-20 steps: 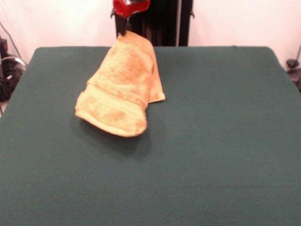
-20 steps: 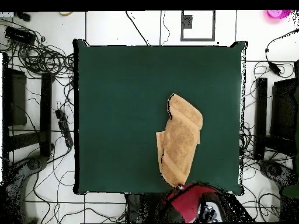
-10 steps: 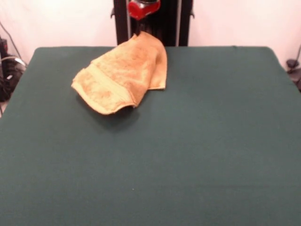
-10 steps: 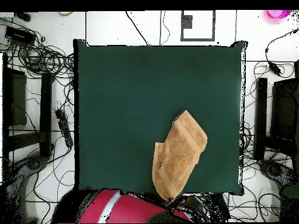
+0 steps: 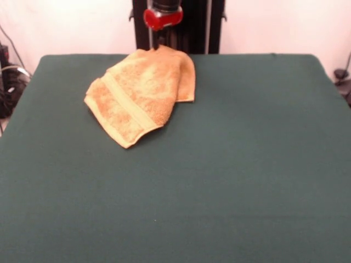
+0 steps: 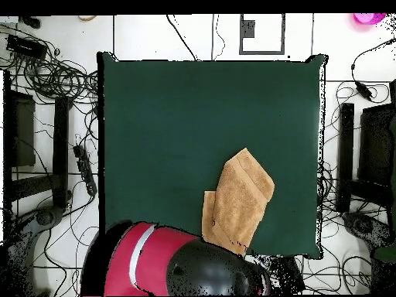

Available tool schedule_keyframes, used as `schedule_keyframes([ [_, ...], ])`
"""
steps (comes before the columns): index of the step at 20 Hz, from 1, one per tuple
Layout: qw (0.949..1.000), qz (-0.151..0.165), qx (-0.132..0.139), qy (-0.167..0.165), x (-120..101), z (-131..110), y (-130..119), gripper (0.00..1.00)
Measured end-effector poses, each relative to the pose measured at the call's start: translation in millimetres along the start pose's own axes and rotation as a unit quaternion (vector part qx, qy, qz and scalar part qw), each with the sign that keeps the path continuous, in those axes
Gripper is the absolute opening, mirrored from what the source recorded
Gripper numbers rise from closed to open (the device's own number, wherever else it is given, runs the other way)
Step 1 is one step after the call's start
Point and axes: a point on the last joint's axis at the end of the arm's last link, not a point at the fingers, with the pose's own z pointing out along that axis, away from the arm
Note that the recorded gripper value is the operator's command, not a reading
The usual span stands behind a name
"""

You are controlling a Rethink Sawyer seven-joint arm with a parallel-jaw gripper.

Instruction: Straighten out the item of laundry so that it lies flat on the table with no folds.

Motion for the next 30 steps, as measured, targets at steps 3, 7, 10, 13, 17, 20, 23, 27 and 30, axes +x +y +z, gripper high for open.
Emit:
schedule_keyframes([
  [3, 1.0, -0.001, -0.001, 0.001, 1, 4, -1, 0.0],
  [7, 1.0, 0.001, 0.0, 0.001, 1, 4, -2, 0.0],
  [10, 1.0, 0.008, -0.001, -0.001, 4, 3, -6, 0.0],
  [13, 0.9999, 0.011, -0.001, -0.001, 5, 2, -8, 0.0],
  [17, 0.9999, 0.016, 0.0, 0.003, 8, -1, -11, 0.0],
  [20, 0.9997, 0.025, 0.002, 0.002, 9, -3, -15, 0.0],
  [23, 0.9994, 0.034, 0.005, 0.0, 10, -6, -19, 0.0],
  [27, 0.9992, 0.04, 0.007, 0.0, 11, -9, -22, 1.0],
  [30, 0.9992, 0.04, 0.009, 0.002, 10, -10, -23, 1.0],
])
